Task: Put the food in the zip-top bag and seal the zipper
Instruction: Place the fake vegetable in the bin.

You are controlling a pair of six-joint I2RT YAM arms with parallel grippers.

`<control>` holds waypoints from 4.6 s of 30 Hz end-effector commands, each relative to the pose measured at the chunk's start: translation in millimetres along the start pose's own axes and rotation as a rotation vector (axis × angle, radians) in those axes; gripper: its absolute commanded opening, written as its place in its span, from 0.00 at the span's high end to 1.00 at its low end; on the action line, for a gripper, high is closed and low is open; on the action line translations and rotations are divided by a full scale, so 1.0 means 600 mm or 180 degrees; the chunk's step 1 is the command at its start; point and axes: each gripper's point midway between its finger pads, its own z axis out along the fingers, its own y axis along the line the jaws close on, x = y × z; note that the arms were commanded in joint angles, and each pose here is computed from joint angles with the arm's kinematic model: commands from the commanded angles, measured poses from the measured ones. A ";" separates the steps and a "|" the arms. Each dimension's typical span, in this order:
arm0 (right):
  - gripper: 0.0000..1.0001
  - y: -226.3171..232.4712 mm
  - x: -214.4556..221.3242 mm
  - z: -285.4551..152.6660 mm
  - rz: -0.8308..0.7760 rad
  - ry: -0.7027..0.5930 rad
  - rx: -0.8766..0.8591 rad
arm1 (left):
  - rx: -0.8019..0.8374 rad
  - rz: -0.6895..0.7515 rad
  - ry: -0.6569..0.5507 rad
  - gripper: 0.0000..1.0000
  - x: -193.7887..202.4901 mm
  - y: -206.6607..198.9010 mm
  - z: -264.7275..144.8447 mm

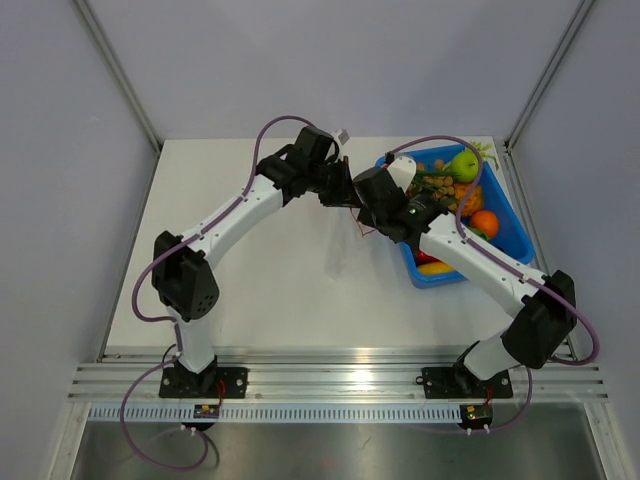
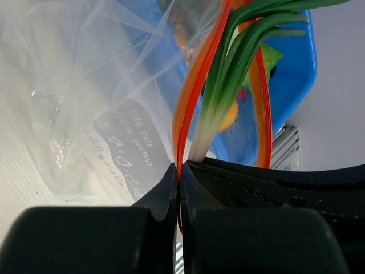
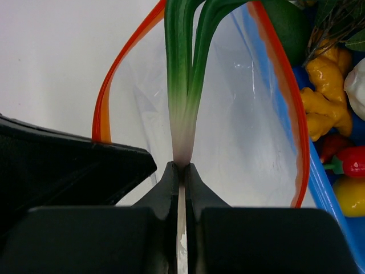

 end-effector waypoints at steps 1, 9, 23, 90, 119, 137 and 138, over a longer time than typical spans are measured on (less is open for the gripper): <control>1.00 0.002 0.002 -0.022 -0.0200 0.0076 -0.0116 | 0.0271 0.0058 -0.0115 1.00 -0.028 -0.039 -0.010; 0.45 0.009 -0.021 -0.054 -0.0270 -0.0010 -0.0326 | 0.0284 0.0052 -0.0129 1.00 -0.030 -0.038 -0.009; 0.45 -0.106 -0.103 -0.085 0.0192 -0.0175 -0.0085 | 0.0272 0.0081 -0.0176 1.00 -0.027 -0.035 -0.022; 1.00 -0.065 -0.101 -0.045 0.0694 -0.0114 -0.0938 | 0.0342 0.0059 -0.0077 1.00 -0.020 -0.041 -0.014; 1.00 0.006 0.052 0.029 0.0339 0.0872 -0.1177 | 0.0675 0.0084 -0.0210 1.00 -0.045 -0.096 -0.037; 0.40 -0.075 -0.036 -0.043 -0.0234 0.0336 -0.0562 | 0.0507 0.0161 -0.0252 1.00 -0.040 -0.066 -0.053; 0.40 -0.081 -0.043 -0.051 -0.0228 0.0276 -0.0542 | 0.0499 0.0165 -0.0258 1.00 -0.040 -0.066 -0.055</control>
